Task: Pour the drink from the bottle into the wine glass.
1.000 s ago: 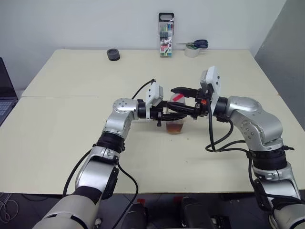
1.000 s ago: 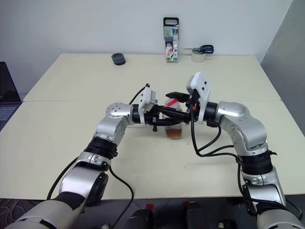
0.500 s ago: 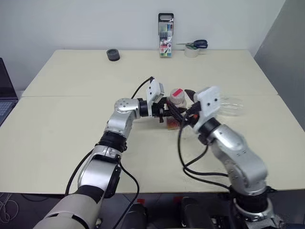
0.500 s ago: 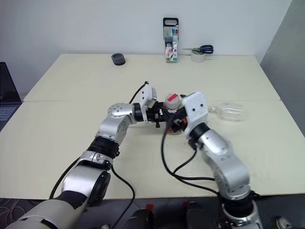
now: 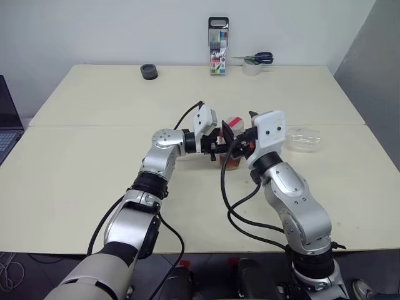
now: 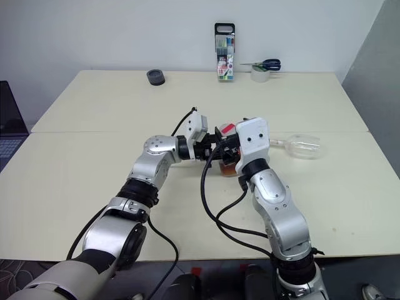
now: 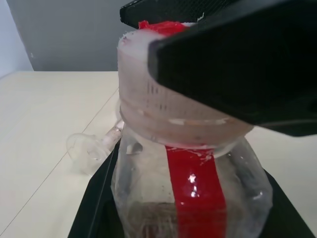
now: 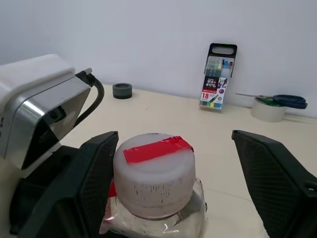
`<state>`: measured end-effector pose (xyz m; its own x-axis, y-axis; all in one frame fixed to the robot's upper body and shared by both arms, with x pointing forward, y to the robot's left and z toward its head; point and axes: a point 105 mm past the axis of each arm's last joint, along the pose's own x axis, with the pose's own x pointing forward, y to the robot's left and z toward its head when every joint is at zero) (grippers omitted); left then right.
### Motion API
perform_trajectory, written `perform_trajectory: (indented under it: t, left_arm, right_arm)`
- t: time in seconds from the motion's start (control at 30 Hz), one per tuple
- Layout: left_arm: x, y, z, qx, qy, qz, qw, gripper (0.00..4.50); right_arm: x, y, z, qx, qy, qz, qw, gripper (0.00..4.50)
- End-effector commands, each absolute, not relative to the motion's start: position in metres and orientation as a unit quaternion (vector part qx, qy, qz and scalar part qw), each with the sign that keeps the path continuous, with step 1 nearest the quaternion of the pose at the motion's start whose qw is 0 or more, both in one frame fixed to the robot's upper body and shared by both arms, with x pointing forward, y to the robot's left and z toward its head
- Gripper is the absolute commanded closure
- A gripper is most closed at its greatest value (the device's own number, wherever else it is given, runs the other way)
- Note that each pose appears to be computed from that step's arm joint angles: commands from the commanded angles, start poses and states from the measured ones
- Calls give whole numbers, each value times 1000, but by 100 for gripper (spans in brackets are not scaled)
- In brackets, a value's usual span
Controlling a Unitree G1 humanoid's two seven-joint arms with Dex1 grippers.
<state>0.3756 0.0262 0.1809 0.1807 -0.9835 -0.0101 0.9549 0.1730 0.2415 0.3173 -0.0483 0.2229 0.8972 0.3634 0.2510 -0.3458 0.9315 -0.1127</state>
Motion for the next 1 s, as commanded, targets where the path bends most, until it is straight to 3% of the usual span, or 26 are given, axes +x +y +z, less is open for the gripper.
perform_trajectory:
  t: [0.03,0.13,0.23,0.3,0.43,0.57,0.67,0.8,1.0]
  left_arm:
    - [372,21,203,112,-109,-642,751,277]
    - [372,20,203,114,-109,-642,750,277]
    - [372,20,203,114,-109,-642,751,277]
    - [371,21,203,114,-108,-642,750,277]
    - [370,22,203,105,-99,-652,744,277]
    - [367,26,202,104,-93,-664,735,279]
    - [367,28,204,105,-96,-664,734,279]
    - [367,30,206,108,-98,-663,734,279]
    - [368,32,210,106,-101,-663,734,279]
  right_arm:
    - [314,-45,235,-28,-164,181,969,77]
    - [314,-42,235,-30,-167,191,967,150]
    - [314,-40,235,-30,-167,200,965,259]
    - [312,-37,235,-28,-168,218,961,266]
    - [295,-18,244,-53,-193,389,899,266]
    - [310,-38,245,-55,-113,532,838,266]
    - [317,-51,242,-28,-58,570,819,266]
    - [318,-53,241,-17,-46,571,819,266]
    - [310,-58,255,-36,-101,521,847,57]
